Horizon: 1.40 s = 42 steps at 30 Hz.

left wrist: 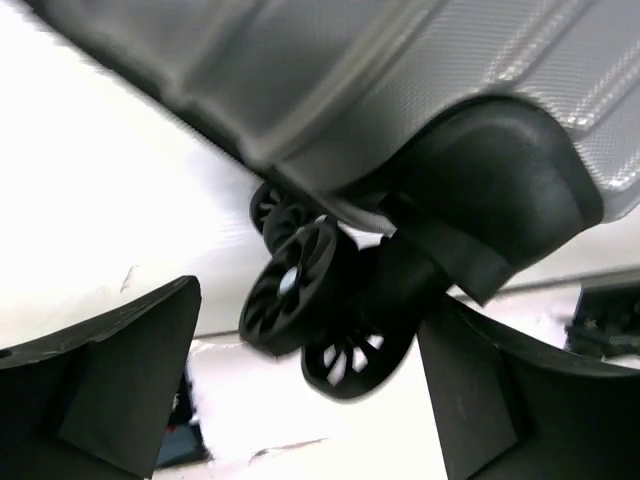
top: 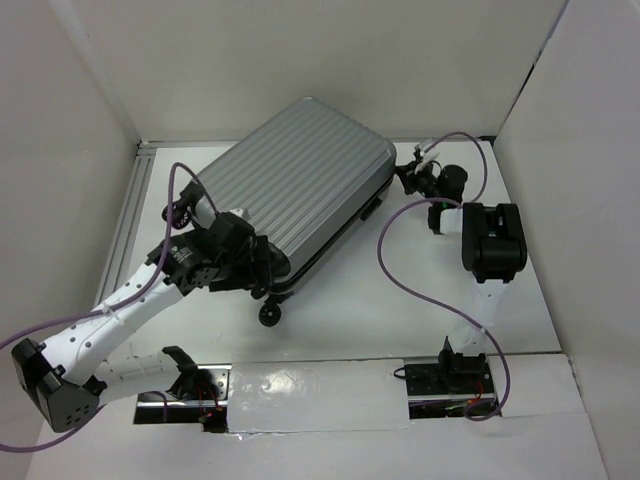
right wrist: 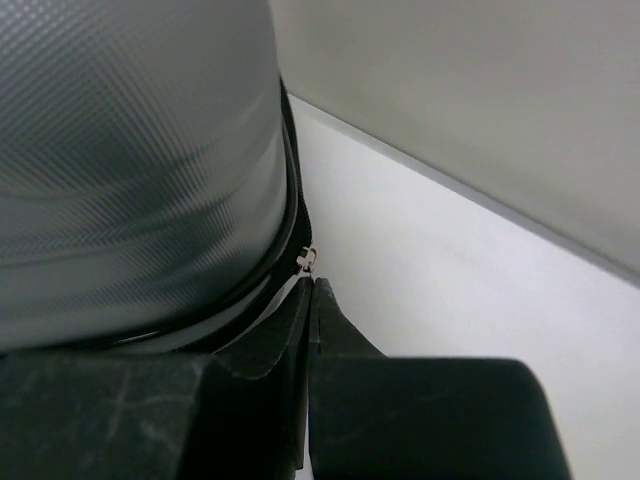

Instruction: Pack the luggage

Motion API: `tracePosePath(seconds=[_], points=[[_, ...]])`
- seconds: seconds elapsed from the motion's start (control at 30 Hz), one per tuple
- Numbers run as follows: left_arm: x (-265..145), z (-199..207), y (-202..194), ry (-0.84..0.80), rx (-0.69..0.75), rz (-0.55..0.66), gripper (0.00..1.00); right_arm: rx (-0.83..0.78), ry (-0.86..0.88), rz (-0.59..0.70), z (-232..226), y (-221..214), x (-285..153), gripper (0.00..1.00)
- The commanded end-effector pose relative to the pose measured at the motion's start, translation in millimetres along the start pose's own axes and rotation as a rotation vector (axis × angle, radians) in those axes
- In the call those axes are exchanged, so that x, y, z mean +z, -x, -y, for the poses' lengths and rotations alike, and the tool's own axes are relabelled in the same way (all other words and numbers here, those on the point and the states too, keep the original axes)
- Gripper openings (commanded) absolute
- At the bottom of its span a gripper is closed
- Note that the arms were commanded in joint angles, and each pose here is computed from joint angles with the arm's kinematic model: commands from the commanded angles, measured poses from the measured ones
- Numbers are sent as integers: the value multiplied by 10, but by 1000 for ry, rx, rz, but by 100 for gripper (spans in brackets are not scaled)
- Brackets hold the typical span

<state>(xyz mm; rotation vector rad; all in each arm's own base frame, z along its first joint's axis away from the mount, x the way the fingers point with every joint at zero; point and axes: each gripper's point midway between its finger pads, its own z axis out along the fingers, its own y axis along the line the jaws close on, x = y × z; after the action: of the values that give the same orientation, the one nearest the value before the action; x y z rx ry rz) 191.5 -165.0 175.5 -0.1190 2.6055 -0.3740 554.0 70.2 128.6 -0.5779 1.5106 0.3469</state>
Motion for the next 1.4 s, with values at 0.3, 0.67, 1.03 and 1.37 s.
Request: tracePosePath(seconds=[0.3, 0.67, 1.03, 1.37], points=[[-574, -860, 899, 321, -443, 316, 100, 12, -468, 243, 247, 799, -957, 0], [-345, -1113, 1866, 192, -522, 422, 100, 87, -505, 178, -360, 795, -1498, 0], [228, -1364, 2588, 207, -546, 355, 100, 235, -504, 157, -1065, 935, -1848, 0], [331, -1638, 2691, 235, -702, 387, 100, 232, -496, 65, -1311, 656, -1938, 0]])
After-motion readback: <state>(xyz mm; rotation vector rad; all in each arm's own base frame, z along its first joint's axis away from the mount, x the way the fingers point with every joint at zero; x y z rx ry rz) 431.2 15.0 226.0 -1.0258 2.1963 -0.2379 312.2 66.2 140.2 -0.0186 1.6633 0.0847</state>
